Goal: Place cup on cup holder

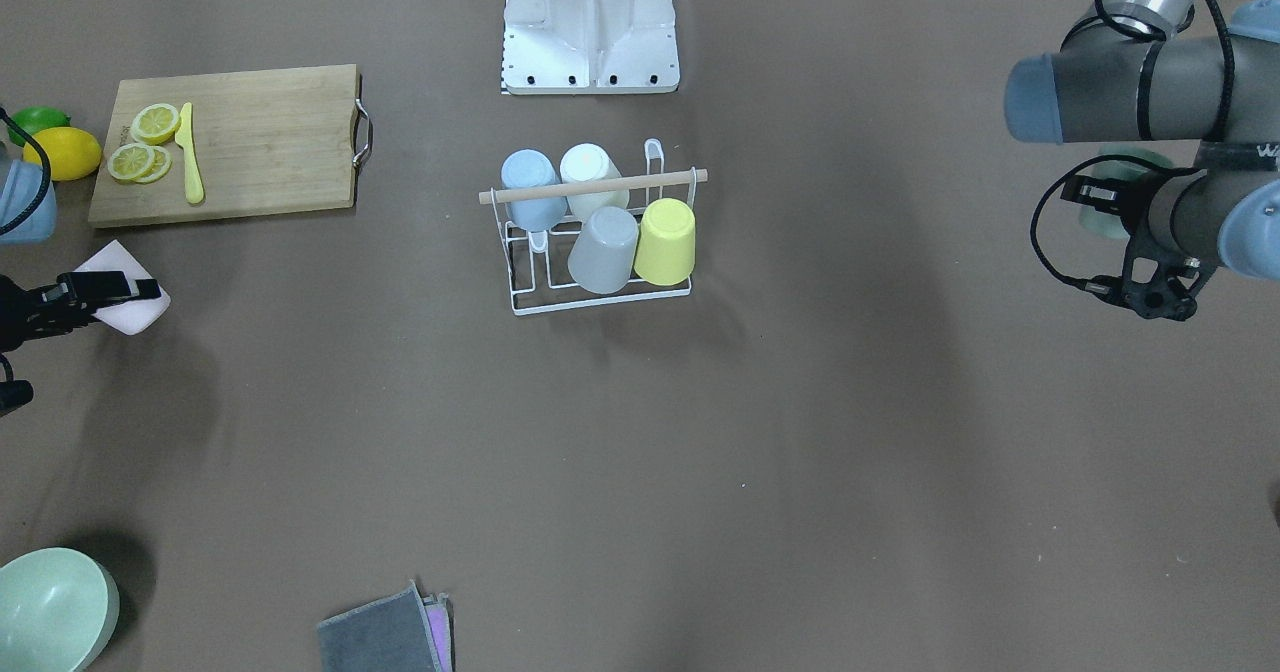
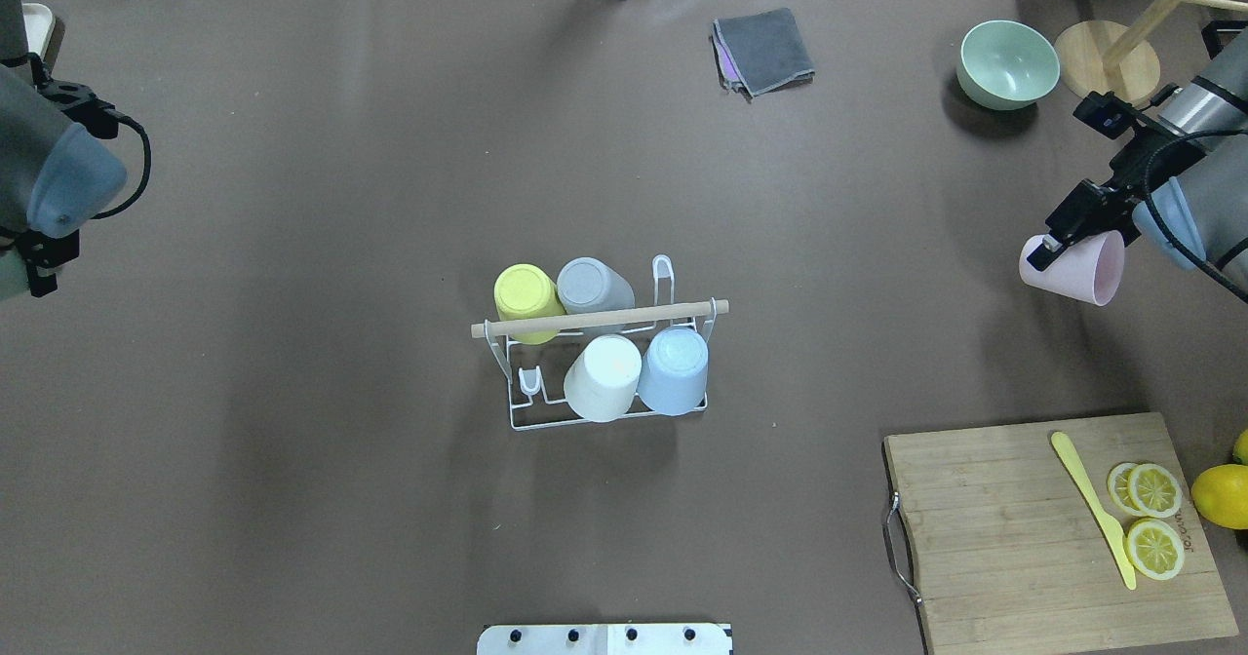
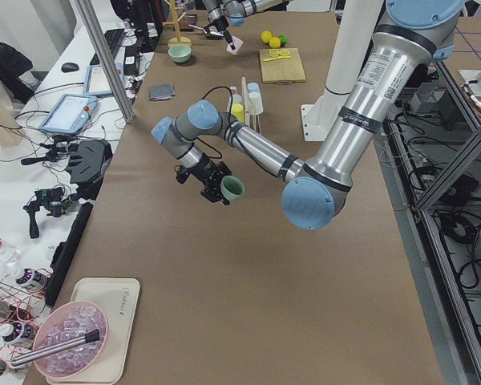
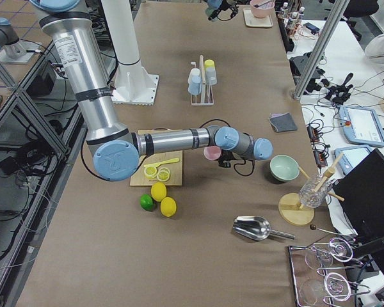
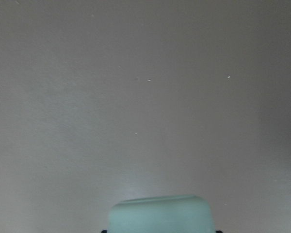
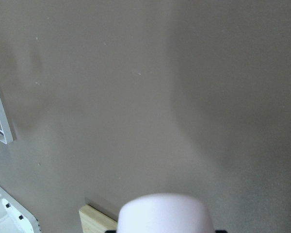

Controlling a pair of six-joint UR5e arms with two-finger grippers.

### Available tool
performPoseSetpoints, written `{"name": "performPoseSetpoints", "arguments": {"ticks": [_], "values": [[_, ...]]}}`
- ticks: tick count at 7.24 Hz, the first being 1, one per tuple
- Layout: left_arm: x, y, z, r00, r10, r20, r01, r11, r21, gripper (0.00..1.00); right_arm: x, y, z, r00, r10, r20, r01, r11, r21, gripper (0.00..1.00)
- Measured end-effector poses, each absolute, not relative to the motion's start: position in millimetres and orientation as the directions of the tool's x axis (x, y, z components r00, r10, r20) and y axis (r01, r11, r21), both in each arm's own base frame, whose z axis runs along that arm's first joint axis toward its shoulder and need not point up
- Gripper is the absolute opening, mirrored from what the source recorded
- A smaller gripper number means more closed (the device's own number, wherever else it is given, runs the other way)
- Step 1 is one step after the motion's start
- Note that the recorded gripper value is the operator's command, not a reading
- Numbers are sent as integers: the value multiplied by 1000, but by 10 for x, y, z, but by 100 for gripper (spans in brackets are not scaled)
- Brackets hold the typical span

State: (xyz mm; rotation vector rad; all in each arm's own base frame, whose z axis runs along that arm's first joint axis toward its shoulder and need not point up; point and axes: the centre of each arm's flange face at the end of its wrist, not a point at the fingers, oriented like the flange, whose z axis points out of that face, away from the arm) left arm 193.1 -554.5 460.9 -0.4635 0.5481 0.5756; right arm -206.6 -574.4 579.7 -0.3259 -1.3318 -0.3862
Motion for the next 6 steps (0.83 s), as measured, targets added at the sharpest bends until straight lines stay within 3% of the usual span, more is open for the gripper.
{"name": "performPoseSetpoints", "arguments": {"ticks": [6], "values": [[1468, -5749, 4565, 757, 432, -490, -582, 787, -206, 0, -1909, -5784, 5455, -196, -100, 975, 315, 936, 159, 20]]}}
